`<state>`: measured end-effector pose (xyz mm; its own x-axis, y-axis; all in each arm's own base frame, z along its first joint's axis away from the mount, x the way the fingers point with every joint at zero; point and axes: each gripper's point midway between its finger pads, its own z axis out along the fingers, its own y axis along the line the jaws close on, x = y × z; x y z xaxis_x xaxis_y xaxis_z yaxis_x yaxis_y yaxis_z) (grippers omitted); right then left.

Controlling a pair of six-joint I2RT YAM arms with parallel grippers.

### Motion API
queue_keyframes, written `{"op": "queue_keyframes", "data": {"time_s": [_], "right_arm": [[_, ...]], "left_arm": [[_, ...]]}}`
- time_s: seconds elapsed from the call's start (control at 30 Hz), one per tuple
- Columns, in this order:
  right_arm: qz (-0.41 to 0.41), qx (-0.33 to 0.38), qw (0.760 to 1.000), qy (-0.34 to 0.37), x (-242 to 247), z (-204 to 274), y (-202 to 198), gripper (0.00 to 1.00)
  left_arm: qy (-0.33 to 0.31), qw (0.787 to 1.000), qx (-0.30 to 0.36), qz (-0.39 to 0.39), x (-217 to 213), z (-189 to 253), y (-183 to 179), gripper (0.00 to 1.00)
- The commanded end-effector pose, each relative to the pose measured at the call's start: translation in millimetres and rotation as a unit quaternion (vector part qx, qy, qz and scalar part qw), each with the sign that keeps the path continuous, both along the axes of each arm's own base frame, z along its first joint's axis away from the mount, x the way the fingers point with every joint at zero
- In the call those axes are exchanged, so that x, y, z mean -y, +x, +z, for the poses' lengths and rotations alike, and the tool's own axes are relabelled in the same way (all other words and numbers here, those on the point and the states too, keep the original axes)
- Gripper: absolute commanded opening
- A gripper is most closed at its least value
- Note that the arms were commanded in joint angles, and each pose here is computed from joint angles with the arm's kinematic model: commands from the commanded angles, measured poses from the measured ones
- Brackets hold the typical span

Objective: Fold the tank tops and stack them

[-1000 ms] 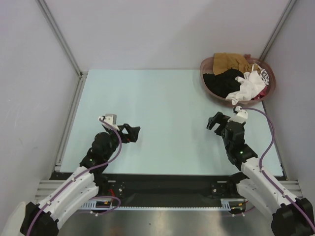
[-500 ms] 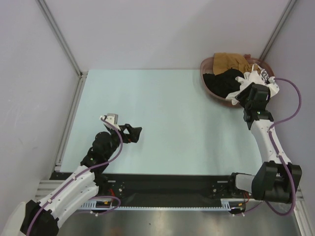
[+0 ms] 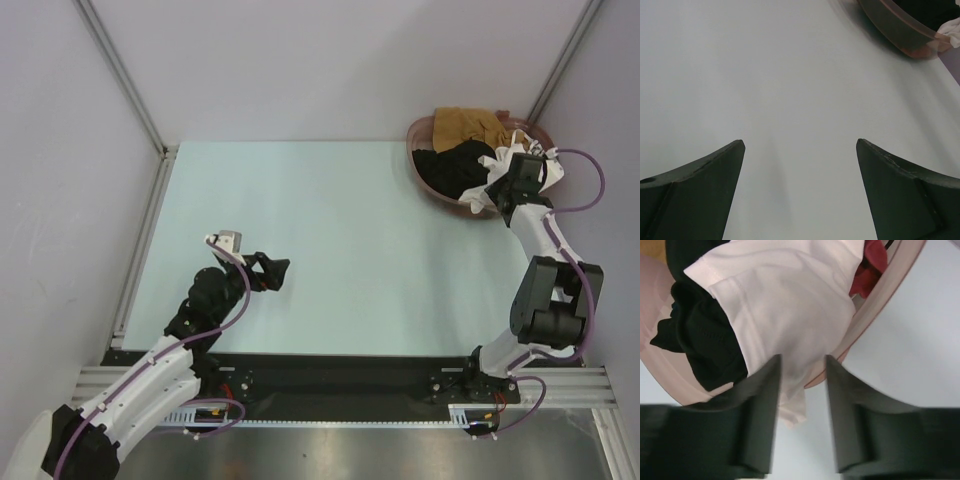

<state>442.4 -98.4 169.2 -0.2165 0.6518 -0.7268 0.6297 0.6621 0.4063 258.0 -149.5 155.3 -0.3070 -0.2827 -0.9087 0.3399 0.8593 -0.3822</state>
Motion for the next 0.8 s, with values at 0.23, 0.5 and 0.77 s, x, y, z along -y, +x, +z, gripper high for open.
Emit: {"op": "queue_keyframes", "data": {"time_s": [0.23,0.5,0.77], "right_arm": [[0.019,0.067,0.998,0.010,-2,53,33,0.00],[0.094,0.215,0.972,-0.009,-39,173,-10,0.00],[0.299,0.448,0.836,-0.102,-148,374,-119,0.00]], "left_arm": [[-0.005,1.000,0.022,-0.010,3,11,2,1.00],[-0.003,1.000,0.023,-0.008,2,11,2,1.00],[-0.004,1.000,0.025,-0.005,1,13,1,1.00]]}}
